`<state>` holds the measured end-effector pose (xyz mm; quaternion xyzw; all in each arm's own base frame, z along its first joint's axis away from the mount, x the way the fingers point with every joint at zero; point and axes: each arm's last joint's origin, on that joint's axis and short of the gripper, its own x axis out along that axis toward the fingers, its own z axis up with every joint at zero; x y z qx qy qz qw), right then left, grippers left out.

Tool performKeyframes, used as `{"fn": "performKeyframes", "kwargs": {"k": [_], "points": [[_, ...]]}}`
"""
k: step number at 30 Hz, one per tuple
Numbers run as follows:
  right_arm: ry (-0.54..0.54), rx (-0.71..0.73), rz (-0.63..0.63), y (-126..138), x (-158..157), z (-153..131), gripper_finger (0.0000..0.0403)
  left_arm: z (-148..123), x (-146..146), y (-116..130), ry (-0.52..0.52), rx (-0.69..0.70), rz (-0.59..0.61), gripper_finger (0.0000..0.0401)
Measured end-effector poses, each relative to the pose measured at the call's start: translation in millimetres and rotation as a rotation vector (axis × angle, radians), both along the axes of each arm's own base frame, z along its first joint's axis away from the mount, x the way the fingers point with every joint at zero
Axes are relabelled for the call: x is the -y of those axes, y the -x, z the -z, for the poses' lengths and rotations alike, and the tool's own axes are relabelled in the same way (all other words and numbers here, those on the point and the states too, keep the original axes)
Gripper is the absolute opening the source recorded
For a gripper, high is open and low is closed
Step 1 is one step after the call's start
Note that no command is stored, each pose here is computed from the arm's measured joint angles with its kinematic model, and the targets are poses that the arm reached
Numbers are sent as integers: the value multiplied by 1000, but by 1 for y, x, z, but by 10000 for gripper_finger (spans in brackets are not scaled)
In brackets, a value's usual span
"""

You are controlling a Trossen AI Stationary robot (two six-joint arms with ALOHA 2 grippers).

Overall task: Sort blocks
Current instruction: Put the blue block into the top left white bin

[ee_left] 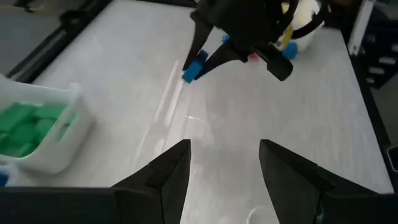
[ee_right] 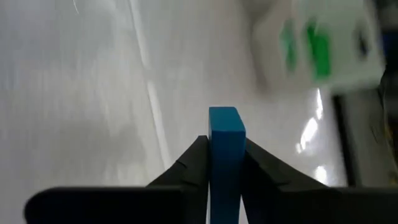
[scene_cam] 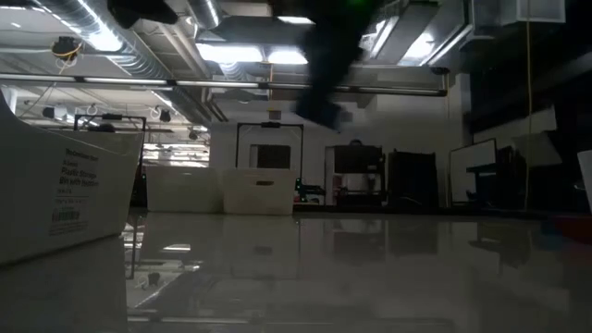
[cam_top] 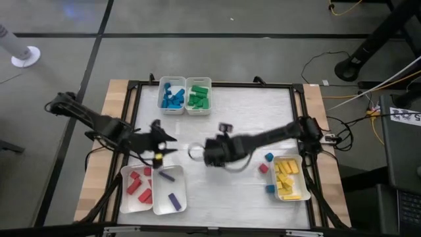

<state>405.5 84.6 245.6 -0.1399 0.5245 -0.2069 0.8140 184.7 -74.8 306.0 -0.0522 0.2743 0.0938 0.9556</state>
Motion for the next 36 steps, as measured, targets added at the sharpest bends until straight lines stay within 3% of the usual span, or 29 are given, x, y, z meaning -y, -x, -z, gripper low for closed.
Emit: {"fn": "performKeyframes", "kwargs": {"k": [3,9,15,21,31,36], "points": [[-25,128,-85,-24,27,-29,72,-10,-10,17,-7,37,-47,180],[-202,478,-351,-57,81,-84,54,-21,-21,35,-39,108,-125,180],[-337,773,-535,-64,127,-124,70,-33,-32,55,-23,197,-153,180],[-408,1008,-670,-65,152,-146,58,-47,-44,73,-102,309,-245,180],[-450,1140,-845,-64,151,-162,72,-72,-41,65,-319,449,-171,180],[-441,1154,-852,-64,151,-163,58,-73,-34,52,-393,445,-149,180]]}}
